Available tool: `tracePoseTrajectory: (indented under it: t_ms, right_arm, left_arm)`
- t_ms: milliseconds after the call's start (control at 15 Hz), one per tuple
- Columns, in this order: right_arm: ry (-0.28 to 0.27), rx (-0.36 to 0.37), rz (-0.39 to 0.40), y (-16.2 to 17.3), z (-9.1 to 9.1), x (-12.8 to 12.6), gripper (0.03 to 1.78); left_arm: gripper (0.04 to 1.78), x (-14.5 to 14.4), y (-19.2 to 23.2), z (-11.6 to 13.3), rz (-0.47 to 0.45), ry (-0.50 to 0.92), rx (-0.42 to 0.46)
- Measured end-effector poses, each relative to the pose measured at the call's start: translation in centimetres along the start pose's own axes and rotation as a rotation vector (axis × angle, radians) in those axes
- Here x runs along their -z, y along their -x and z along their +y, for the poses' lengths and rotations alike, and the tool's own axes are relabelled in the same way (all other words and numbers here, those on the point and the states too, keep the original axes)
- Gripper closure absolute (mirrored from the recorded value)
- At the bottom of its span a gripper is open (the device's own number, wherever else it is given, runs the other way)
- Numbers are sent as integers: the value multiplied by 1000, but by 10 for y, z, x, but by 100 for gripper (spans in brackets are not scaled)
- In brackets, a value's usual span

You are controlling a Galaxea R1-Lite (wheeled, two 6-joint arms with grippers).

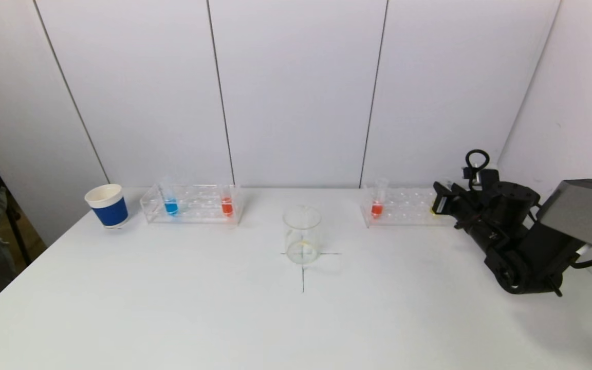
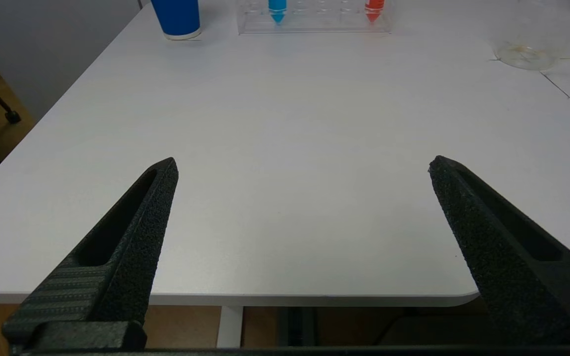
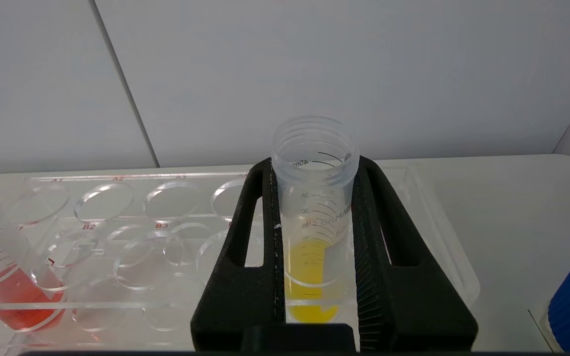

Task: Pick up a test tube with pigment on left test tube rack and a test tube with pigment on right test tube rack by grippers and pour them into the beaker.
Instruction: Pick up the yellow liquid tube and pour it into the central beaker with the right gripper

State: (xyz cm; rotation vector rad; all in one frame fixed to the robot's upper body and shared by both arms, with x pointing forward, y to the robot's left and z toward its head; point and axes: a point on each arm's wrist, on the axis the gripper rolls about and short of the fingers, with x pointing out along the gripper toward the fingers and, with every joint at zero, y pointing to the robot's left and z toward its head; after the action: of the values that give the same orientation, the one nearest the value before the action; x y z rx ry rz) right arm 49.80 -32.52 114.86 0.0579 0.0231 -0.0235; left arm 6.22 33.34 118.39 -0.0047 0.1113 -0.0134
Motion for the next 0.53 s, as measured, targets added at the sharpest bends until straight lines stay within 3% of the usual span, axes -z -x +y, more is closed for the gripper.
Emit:
tracePoseTrajectory:
  t_ms: [533]
  right_arm:
    - [0,-9,-20,10,4,-35,135]
  left_arm:
    - [5,0,0,0,0,0,0]
